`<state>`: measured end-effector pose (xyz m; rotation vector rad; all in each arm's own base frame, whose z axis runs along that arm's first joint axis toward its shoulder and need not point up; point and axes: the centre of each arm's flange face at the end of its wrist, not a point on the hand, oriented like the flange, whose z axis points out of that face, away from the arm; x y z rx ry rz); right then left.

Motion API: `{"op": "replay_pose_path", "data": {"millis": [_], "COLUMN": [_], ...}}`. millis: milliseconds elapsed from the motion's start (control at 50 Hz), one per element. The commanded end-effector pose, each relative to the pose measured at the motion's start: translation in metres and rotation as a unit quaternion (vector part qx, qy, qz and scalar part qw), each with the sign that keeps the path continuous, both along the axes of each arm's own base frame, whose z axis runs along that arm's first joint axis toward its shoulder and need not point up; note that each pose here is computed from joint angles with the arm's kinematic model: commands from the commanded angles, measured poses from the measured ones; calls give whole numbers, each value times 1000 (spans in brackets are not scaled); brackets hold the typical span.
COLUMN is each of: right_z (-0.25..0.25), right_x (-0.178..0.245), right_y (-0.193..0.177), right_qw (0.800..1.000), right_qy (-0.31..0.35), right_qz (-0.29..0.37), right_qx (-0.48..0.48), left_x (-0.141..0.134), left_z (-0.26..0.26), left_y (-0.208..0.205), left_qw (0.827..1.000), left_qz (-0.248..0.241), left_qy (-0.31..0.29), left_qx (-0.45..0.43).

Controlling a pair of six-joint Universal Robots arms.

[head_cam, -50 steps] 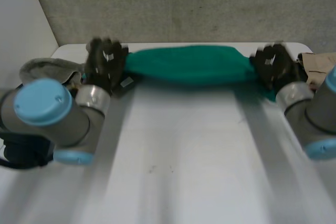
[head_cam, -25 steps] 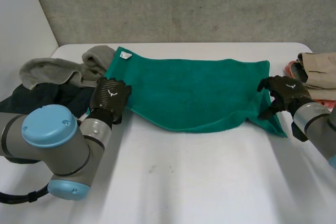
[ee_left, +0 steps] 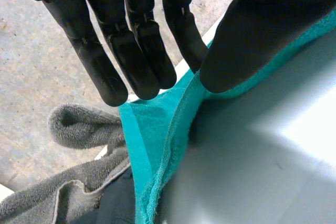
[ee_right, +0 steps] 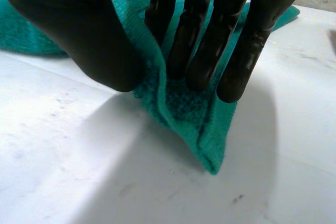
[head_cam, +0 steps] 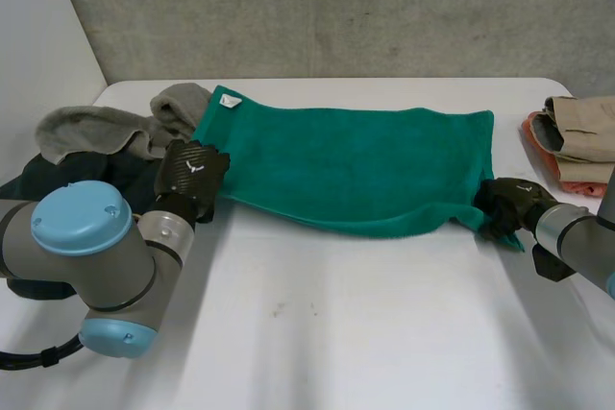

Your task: Fold the laundry.

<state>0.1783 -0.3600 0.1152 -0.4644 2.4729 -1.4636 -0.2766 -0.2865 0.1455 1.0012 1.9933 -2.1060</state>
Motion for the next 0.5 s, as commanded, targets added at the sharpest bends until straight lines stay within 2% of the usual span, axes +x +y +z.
{"op": "replay_pose_path", "data": {"millis": [20, 120, 200, 220, 280, 300, 320, 400, 460, 500], "right_z": [5, 41, 63, 65, 68, 69, 69, 69, 69, 68], "right_x": [-2, -3, -16, -24, -33, -38, -41, -58, -62, -62], "right_y": [-6, 11, 37, 49, 69, 83, 91, 120, 131, 131], "right_qw": [1000, 994, 974, 962, 938, 922, 914, 886, 881, 881], "right_qy": [14, 73, 183, 233, 306, 344, 361, 412, 413, 411], "right_qz": [10, 45, 88, 108, 145, 168, 179, 211, 228, 228], "right_qx": [-22, -71, -99, -92, -80, -63, -51, 16, 45, 47], "left_x": [5, 13, 24, 29, 38, 44, 47, 59, 60, 58], "left_z": [-1, 5, 12, 15, 18, 20, 20, 22, 19, 19], "left_y": [13, 33, 55, 65, 85, 100, 107, 143, 160, 163], "left_qw": [999, 994, 986, 982, 973, 965, 961, 939, 928, 926], "left_qz": [-2, -5, -3, -2, -3, -6, -8, -29, -50, -60], "left_qy": [-24, -54, -78, -89, -109, -125, -134, -180, -211, -218], "left_qx": [44, 98, 148, 168, 205, 230, 243, 292, 303, 301]}}
